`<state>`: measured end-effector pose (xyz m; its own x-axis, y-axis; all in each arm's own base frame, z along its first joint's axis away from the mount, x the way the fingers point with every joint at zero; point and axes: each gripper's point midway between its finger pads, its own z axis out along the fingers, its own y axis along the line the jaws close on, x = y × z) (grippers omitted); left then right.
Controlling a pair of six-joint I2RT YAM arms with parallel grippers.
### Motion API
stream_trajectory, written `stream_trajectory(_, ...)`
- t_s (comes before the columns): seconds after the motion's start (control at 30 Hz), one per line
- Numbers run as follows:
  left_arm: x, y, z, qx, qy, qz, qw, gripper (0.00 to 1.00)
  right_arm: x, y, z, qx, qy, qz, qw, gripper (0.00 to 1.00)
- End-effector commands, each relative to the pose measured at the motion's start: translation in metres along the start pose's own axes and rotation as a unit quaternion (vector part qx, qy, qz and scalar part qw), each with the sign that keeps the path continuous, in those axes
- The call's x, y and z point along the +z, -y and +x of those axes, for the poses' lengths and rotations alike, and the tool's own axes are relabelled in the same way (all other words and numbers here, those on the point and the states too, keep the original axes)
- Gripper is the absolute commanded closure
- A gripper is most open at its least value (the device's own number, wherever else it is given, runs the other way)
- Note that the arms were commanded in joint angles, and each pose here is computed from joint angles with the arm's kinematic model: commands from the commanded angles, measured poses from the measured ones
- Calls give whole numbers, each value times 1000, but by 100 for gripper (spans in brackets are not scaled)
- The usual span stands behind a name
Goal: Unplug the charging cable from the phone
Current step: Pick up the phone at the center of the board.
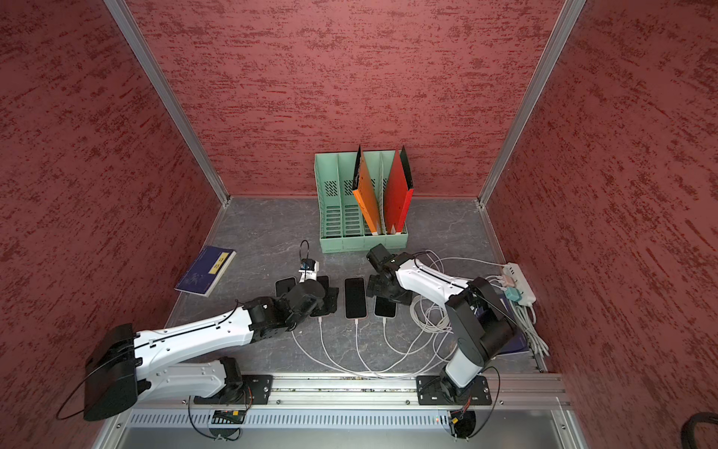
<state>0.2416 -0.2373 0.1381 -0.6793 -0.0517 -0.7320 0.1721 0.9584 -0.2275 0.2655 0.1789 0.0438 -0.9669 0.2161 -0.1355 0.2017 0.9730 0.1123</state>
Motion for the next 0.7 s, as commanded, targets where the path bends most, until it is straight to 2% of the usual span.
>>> stream_trajectory(0.0, -2, 14, -15, -13, 17, 20, 1000, 0, 6, -5, 1, -13, -7, -14, 1000, 1)
stream_trajectory(0.67, 8, 21, 0, -10, 0, 30, 1000, 0, 25, 4, 12, -11, -30, 7, 999, 2)
